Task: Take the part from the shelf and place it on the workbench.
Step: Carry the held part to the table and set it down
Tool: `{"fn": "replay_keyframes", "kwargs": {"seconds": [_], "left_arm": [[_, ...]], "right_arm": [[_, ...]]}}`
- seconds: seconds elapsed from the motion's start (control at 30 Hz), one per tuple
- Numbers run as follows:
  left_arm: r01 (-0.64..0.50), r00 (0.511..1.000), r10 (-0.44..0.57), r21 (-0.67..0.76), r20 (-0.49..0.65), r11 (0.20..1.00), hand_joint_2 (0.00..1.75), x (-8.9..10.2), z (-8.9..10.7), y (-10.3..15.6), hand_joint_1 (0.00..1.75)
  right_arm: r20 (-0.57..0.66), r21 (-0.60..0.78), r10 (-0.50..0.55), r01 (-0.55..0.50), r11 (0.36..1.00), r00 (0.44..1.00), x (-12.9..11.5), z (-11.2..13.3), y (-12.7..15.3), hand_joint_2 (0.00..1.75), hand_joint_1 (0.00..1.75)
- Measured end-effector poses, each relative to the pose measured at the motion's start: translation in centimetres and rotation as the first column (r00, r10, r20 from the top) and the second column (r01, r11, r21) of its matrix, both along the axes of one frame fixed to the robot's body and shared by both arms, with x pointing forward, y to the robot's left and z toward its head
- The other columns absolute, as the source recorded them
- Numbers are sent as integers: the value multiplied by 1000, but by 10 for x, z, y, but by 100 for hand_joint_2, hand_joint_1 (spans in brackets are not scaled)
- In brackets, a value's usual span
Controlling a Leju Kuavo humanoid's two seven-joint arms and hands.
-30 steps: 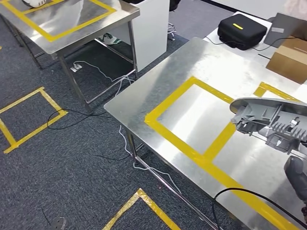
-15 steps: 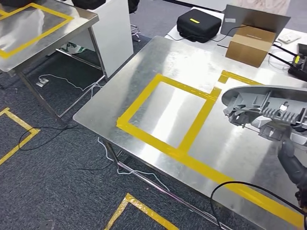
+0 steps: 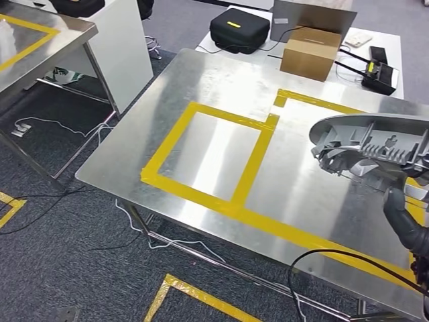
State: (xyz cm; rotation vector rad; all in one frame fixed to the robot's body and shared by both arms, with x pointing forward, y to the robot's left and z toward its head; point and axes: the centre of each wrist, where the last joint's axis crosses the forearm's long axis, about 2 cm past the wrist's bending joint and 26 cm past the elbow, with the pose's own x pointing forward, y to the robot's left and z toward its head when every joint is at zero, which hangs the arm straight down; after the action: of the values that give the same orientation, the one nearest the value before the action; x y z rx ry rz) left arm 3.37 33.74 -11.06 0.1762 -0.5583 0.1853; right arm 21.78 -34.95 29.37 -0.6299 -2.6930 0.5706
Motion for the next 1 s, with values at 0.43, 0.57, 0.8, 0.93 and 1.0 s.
{"fn": "replay_keyframes", "kwargs": {"seconds": [0.43, 0.57, 0.8, 0.93, 1.0], "left_arm": [[15, 999, -14, -18, 30, 1000, 175, 6, 0, -6, 0], [15, 999, -15, -21, 33, 1000, 175, 6, 0, -8, 0], [10, 1000, -10, -20, 27, 1000, 175, 5, 0, -10, 0], [8, 1000, -8, -20, 24, 1000, 175, 4, 0, -9, 0], [5, 1000, -5, -23, 24, 1000, 175, 3, 0, -10, 0]], "right_arm": [[-27, -6, 3, -3, 1000, 1000, -1, -3, 0, 175, 175], [-31, -5, 6, -7, 1000, 999, 1, -2, 0, 175, 175], [-76, 17, 61, -60, 998, 995, 1, -4, -1, 175, 175], [-97, 22, 77, -75, 997, 992, 1, -5, -1, 175, 175], [-118, 24, 90, -88, 996, 989, 1, -7, -2, 175, 175]]}}
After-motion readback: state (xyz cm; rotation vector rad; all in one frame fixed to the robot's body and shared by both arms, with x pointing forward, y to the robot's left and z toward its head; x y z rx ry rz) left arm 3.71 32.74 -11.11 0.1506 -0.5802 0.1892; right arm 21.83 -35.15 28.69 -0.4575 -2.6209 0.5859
